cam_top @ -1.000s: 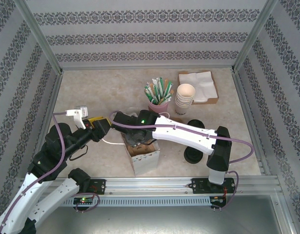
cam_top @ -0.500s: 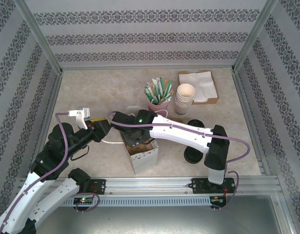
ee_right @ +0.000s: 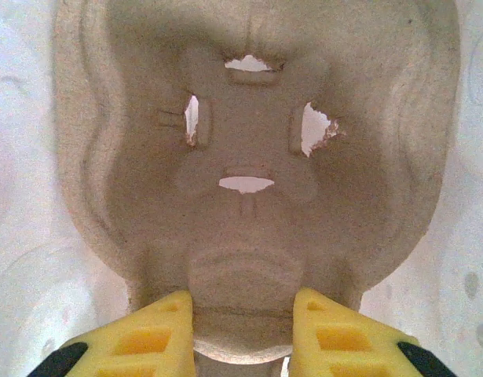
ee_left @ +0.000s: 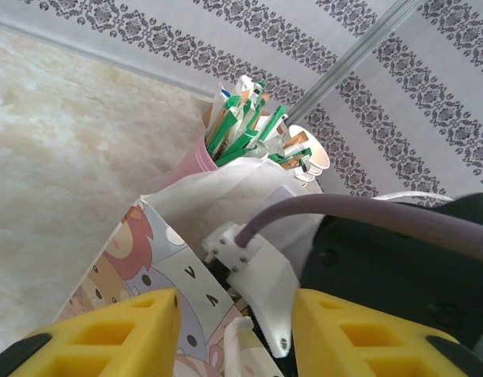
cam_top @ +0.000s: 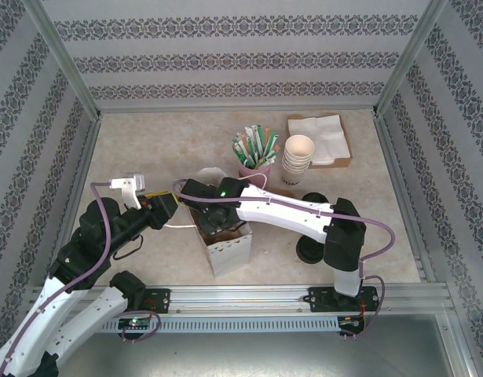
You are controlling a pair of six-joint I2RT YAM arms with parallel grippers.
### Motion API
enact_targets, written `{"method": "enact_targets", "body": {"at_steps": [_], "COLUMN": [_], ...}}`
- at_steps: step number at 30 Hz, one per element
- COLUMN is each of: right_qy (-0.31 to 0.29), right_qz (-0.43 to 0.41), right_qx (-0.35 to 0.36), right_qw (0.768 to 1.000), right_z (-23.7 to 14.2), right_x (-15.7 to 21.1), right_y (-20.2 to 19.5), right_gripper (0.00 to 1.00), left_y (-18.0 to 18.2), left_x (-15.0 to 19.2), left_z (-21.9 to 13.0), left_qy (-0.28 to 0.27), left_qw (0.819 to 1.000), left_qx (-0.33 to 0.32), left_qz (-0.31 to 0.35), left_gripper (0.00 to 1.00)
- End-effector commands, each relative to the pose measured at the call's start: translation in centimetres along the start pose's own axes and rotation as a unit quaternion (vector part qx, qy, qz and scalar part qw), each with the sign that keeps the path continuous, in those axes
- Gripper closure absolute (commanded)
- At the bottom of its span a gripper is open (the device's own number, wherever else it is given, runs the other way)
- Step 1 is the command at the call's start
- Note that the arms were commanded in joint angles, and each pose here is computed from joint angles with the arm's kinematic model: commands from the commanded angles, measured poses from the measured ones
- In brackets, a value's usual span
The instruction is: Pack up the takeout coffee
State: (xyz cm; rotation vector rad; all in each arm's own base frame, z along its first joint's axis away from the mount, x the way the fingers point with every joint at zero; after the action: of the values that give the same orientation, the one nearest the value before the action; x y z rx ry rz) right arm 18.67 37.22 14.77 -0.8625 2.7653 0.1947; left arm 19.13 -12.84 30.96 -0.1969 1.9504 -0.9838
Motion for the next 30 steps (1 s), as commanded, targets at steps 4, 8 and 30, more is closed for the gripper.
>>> {"method": "enact_targets", "body": {"at_steps": [4,8,30], "right_qy": [0.049,0.06,0.045], "right_qz": [-0.008,-0.009,0.003], "right_qx": [0.016,0.02,0.003], "right_qw": [0.999,0.998,0.999], "right_z": [4.2,5.1,5.5], "right_x": [1.5,1.7,1.6], "right_y": [-0.6,-0.7,-1.1], "right_gripper": [0.73,0.73,0.71], "left_y": [-4.1,-4.1,-4.2], "left_x": [-0.9,-1.0,-1.5], "left_z": [-1.1,-1.3,-2.1], "left_qy": [-0.004,-0.007,-0.024], "left_qw": [0.996,0.995,0.995], "left_qx": [0.094,0.095,0.097], "left_qz": [0.001,0.001,0.001], "left_gripper": [0.56,0.56,0.71]}}
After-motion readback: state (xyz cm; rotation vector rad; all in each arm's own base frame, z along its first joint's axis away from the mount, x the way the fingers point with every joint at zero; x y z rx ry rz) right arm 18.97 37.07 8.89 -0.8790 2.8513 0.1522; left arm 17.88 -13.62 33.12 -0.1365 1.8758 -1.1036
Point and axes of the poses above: each hand's point on the last joint's axis, 136 mm out from that joint toward the fingers, its own z axis out along the fingers, its own y axis along the line the jaws close on, x = y × z, the point moved 1 cm from there along -z, back along the fingers, and after that the axes turned 9 degrees about -z, right-handed, at the moved point
